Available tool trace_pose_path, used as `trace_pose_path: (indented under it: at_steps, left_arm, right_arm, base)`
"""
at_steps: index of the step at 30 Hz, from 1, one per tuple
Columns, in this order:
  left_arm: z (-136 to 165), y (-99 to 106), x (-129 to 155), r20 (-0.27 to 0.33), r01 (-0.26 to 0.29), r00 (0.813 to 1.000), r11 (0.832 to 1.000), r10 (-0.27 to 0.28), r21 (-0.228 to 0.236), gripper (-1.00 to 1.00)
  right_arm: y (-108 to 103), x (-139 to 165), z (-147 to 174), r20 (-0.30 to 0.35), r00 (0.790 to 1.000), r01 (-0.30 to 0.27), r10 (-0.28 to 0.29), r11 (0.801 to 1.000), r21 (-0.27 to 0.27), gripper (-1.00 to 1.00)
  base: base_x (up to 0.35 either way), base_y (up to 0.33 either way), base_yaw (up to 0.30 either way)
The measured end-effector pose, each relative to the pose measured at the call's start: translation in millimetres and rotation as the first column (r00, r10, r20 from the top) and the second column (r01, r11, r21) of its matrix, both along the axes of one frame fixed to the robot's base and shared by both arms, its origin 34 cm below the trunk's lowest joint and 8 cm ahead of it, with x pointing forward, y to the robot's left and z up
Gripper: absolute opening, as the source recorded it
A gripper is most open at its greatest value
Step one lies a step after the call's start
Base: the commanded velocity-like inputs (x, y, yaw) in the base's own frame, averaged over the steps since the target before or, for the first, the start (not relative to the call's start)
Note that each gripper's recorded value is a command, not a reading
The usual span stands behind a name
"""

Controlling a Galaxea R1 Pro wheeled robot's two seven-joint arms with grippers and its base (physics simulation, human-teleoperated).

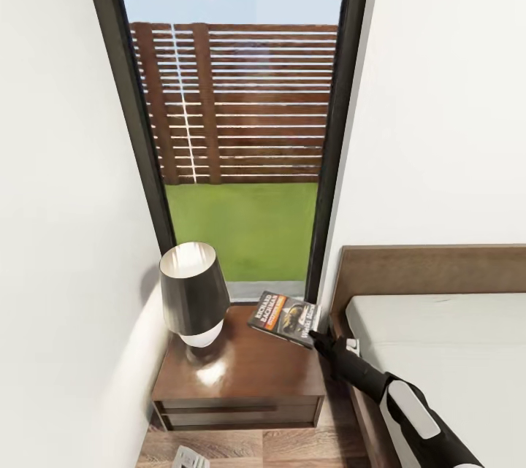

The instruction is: In the bedroom, move the book from the bed onto either nightstand, and place the two sandals side by side next to the bed.

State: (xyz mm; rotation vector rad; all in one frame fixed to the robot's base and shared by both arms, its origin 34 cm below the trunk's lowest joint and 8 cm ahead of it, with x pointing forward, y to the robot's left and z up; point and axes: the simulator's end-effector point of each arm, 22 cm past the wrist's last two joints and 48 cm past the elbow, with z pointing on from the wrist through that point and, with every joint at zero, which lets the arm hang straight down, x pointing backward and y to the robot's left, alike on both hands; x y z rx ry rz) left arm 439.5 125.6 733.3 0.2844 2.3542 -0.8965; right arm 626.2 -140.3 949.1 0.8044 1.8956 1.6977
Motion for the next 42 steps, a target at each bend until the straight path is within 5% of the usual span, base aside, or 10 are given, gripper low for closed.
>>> trace_pose_path:
  at_steps: [10, 13, 16, 22, 27, 30, 35, 39, 42]
  left_arm:
    - [1.8, 1.0, 1.7, 0.000, -0.008, 1.000, 1.000, 0.008, -0.010, 1.00]
    - [15.4, 8.6, 22.7, 0.018, -0.085, 0.996, 0.994, 0.086, -0.067, 1.00]
    - [48.4, 13.6, 53.6, 0.026, -0.131, 0.990, 0.972, 0.139, -0.195, 1.00]
    - [142.7, 20.6, 119.7, 0.056, -0.104, 0.989, 0.916, 0.136, -0.387, 1.00]
    - [211.5, 27.3, 156.0, 0.140, -0.080, 0.977, 0.883, 0.162, -0.462, 1.00]
    - [235.8, 22.6, 158.5, 0.153, -0.041, 0.979, 0.869, 0.133, -0.494, 1.00]
    - [272.5, 8.0, 138.4, 0.197, 0.099, 0.980, 0.799, 0.025, -0.593, 1.00]
    - [276.9, 5.9, 135.0, 0.189, 0.109, 0.982, 0.783, 0.011, -0.613, 1.00]
    - [270.3, 7.1, 138.4, 0.161, 0.079, 0.987, 0.795, 0.024, -0.601, 1.00]
  right_arm:
    - [2.4, -0.7, -0.7, -0.009, 1.000, -0.002, 0.002, 1.000, 0.008, -1.00]
    - [2.5, -0.6, -0.8, -0.009, 1.000, -0.002, 0.002, 1.000, 0.007, -1.00]
    - [2.4, -0.6, -0.8, -0.009, 1.000, -0.001, 0.001, 1.000, 0.007, -1.00]
    - [2.4, -0.5, -0.8, -0.008, 1.000, -0.001, 0.001, 1.000, 0.006, -1.00]
    - [2.4, -0.6, -0.9, -0.009, 1.000, -0.001, 0.001, 1.000, 0.006, -1.00]
    - [2.4, -0.6, -0.9, -0.009, 1.000, -0.001, 0.001, 1.000, 0.006, -1.00]
    - [2.5, -0.6, -1.0, -0.009, 1.000, -0.001, 0.002, 1.000, 0.005, -1.00]
    - [2.5, -0.7, -1.3, -0.008, 1.000, -0.002, 0.002, 1.000, 0.003, -1.00]
    - [2.4, -0.7, -1.5, -0.008, 1.000, -0.002, 0.002, 1.000, 0.002, -1.00]
  base:
    - [0.000, 0.000, 0.000]
    - [0.000, 0.000, 0.000]
    - [0.000, 0.000, 0.000]
    - [0.000, 0.000, 0.000]
    - [0.000, 0.000, 0.000]
    - [0.000, 0.000, 0.000]
    - [0.000, 0.000, 0.000]
    - [0.000, 0.000, 0.000]
    - [0.000, 0.000, 0.000]
